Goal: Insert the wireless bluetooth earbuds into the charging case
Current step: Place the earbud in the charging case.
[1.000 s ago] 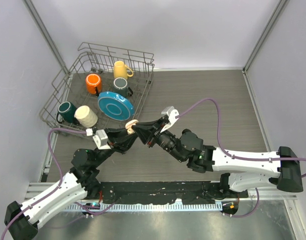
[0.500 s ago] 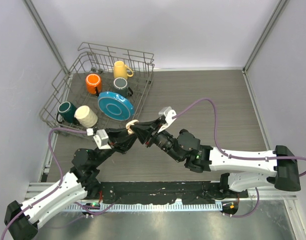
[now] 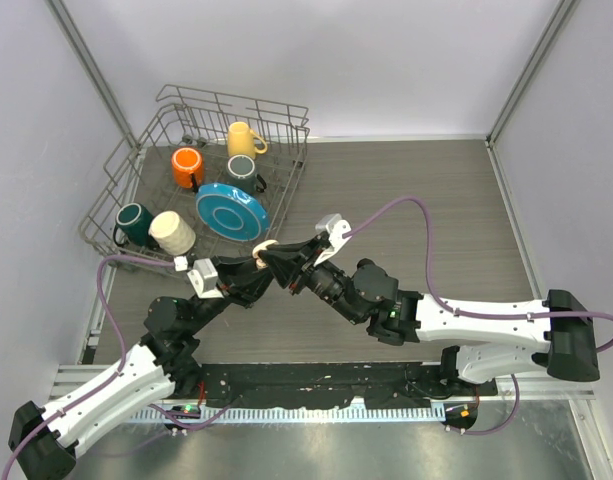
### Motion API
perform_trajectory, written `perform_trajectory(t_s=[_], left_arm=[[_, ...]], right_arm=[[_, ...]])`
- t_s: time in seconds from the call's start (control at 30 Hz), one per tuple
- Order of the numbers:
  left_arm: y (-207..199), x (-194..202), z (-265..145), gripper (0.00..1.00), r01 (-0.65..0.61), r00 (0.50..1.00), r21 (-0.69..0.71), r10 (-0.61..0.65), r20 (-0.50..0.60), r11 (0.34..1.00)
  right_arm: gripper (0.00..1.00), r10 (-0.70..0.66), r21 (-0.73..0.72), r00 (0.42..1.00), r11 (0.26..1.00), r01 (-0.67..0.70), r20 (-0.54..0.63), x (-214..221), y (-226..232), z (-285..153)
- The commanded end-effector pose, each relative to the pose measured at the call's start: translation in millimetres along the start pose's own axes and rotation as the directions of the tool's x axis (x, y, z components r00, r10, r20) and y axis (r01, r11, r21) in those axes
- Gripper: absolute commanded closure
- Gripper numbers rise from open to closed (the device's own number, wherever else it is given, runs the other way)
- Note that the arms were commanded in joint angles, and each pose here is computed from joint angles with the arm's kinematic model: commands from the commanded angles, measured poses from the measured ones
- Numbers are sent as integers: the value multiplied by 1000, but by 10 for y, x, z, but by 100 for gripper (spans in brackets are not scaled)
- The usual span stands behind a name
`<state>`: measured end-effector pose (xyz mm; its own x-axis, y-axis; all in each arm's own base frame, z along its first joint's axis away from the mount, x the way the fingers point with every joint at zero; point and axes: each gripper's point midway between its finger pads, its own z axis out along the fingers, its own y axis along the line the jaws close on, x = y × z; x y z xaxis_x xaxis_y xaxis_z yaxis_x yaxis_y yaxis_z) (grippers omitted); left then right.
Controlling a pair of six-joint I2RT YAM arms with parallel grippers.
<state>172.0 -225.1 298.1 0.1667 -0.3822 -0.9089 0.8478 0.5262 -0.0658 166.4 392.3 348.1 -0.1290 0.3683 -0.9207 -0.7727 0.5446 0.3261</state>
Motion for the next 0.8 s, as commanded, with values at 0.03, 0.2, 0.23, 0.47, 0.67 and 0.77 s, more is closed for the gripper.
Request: perform_trajectory(t_s=[0.03,0.2,0.23,0.47,0.67,0.77], left_arm=[[-40,-226,25,100,-14,996,17,12,83,1000],[-11,-261,2,100,-16,995,-2,16,101,1000],[-5,-278,-6,100,-21,994,-6,21,108,1000],[30,-291,-29,100,-22,992,-28,26,122,999],[25,-265,-43,100,-18,993,-25,20,114,1000],[14,-259,-52,100,-15,994,-22,17,107,1000]], right_arm=[[99,21,-18,1000,1000,-20,22,-122,73,15],[99,-4,-34,999,999,2,-38,-11,83,-45],[99,-7,-39,999,999,5,-42,-18,94,-50],[99,-44,-43,993,998,39,-106,94,92,-99],[94,-46,-42,993,998,41,-110,91,86,-112],[87,-41,-34,993,999,37,-108,70,80,-110]])
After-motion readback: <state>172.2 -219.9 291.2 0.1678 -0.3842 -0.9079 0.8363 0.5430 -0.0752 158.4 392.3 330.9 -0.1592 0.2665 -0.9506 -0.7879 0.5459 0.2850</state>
